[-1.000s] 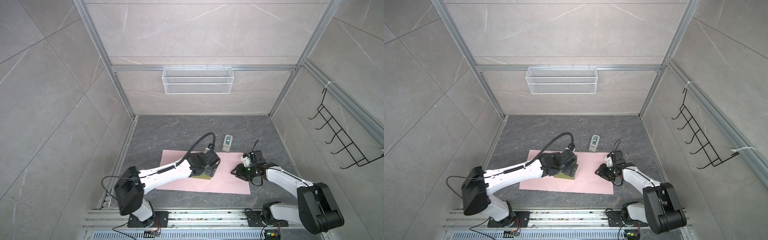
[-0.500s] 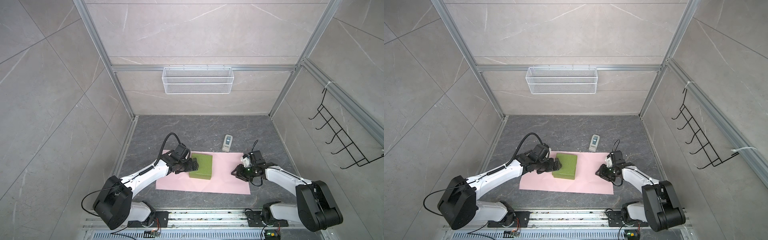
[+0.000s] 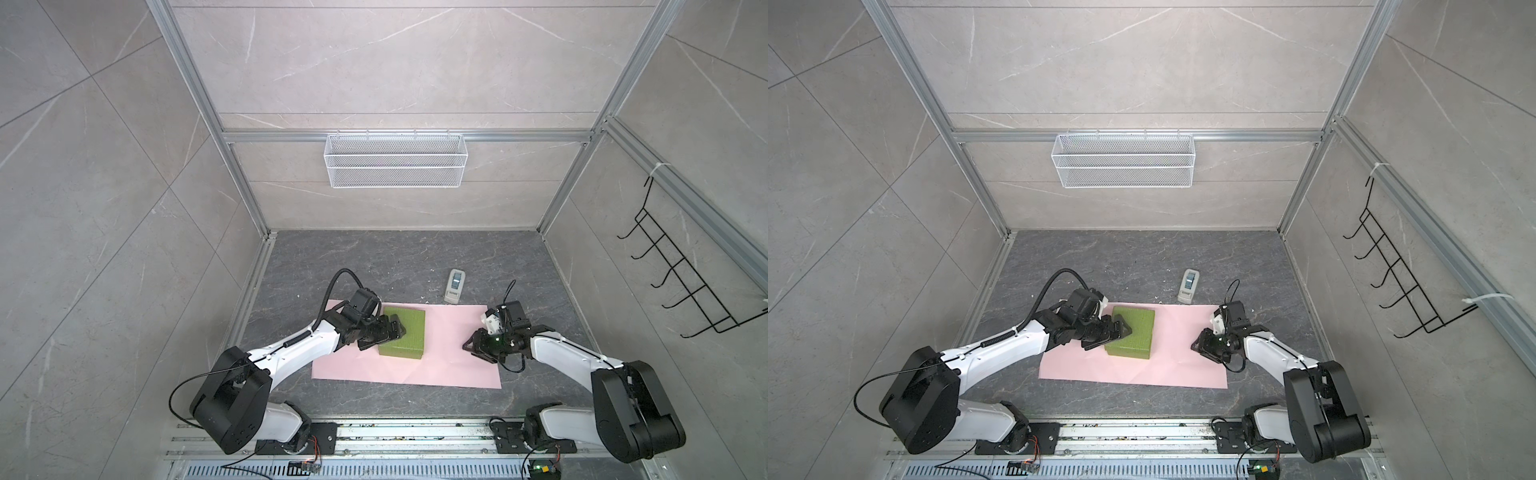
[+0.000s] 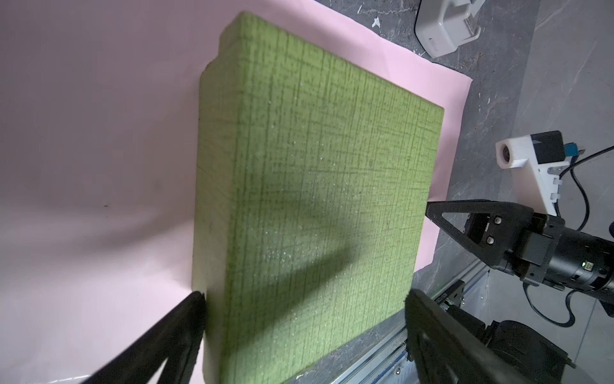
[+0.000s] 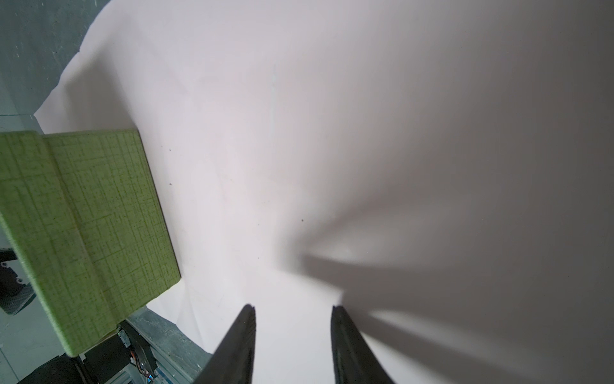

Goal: Wrap the gift box in paper

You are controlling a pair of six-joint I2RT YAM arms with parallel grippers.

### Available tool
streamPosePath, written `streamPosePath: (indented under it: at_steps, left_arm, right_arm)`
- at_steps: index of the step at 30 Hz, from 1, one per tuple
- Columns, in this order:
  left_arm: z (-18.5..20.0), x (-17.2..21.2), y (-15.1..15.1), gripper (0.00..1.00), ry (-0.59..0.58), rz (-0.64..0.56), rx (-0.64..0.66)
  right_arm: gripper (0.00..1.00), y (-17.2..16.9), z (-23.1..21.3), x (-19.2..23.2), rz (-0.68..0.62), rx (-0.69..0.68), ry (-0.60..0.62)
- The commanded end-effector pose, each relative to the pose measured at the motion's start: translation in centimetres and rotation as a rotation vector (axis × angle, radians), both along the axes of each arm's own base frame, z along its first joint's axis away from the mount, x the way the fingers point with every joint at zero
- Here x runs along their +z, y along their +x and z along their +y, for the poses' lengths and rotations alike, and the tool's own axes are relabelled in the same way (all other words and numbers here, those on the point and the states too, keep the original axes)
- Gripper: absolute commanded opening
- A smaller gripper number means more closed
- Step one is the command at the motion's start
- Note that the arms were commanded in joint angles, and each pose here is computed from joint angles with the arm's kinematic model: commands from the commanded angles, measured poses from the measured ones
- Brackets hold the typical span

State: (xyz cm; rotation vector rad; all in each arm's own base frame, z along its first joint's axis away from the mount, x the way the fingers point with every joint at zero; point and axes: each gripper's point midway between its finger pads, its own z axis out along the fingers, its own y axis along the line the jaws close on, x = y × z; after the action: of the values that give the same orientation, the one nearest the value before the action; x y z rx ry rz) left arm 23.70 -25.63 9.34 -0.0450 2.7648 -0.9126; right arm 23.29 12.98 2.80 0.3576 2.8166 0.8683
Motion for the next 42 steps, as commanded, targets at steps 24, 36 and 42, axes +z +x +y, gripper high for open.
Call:
streamPosePath:
  at_steps: [24,36,42]
  left_arm:
    - [-1.5,0.0,0.3,0.93,-0.083,0.033,-0.026]
    - [-2.0,-0.2,0.3,0.92,-0.096,0.047,-0.029]
    - [-0.6,-0.3,0.7,0.92,-0.024,0.019,-0.003]
  right_arm:
    - [0.40,-0.4,-0.2,-0.5,0.013,0.005,-0.015]
    - [0.38,-0.7,-0.3,-1.2,0.029,0.001,-0.023]
    - [0.38,-0.6,-0.7,-0.8,0.022,0.011,-0.052]
